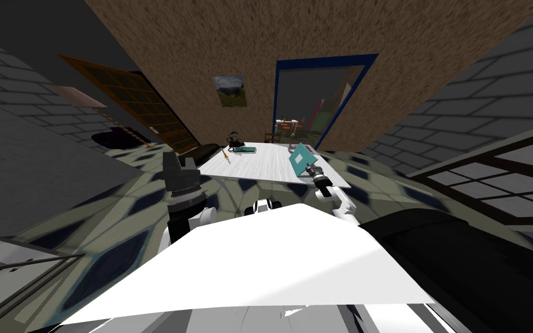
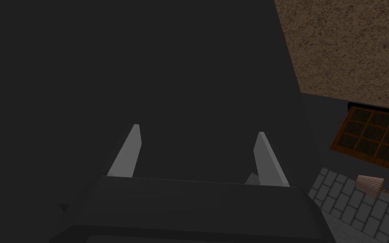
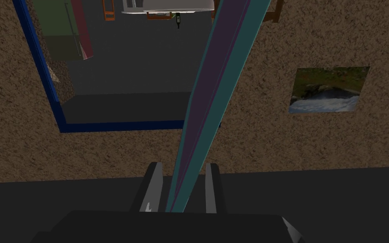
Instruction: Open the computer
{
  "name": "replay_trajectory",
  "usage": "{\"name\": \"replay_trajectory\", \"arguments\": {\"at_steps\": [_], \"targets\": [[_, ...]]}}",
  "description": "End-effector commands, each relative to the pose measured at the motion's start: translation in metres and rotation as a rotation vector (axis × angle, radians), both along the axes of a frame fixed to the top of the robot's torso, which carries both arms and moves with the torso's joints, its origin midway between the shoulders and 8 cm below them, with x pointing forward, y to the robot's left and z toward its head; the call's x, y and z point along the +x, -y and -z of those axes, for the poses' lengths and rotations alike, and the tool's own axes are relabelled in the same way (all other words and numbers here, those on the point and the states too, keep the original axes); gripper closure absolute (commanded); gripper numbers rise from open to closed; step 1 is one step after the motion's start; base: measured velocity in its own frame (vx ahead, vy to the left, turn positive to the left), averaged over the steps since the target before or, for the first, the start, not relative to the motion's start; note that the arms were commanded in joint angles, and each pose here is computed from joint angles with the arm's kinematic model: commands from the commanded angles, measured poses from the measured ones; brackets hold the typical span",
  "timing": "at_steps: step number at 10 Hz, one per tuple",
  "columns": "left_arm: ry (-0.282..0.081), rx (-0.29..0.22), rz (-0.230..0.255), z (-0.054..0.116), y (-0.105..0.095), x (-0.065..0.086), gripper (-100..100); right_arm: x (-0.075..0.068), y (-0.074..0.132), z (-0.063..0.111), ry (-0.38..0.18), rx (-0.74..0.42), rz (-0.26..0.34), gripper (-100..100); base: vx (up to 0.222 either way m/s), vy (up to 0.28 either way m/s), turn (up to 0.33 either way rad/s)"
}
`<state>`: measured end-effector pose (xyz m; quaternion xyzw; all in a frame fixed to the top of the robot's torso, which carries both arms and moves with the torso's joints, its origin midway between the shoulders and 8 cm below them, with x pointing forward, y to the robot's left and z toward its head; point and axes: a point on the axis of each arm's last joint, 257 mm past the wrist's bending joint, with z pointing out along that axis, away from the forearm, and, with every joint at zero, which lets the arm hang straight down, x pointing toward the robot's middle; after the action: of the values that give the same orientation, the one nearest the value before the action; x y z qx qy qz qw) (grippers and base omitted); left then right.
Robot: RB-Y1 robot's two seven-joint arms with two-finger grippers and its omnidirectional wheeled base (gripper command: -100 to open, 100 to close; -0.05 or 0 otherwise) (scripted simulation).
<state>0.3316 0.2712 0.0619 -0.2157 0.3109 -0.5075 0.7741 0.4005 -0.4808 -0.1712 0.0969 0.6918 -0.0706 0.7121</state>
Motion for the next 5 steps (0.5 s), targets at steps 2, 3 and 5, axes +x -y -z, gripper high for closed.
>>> {"name": "replay_trajectory", "arguments": {"at_steps": [2,3,5], "targets": [[0.000,0.000,0.000,0.000,0.000,0.000,0,0.005,-0.004,0.024,0.008,0.103,-0.003,100,-0.017,-0.064,-0.024],[0.000,0.000,0.000,0.000,0.000,0.000,0,0.008,-0.006,0.032,0.015,0.143,-0.005,100,-0.021,-0.043,-0.032],[0.000,0.000,0.000,0.000,0.000,0.000,0,0.010,-0.009,0.040,0.022,0.184,-0.007,100,-0.019,-0.042,-0.027]]}}
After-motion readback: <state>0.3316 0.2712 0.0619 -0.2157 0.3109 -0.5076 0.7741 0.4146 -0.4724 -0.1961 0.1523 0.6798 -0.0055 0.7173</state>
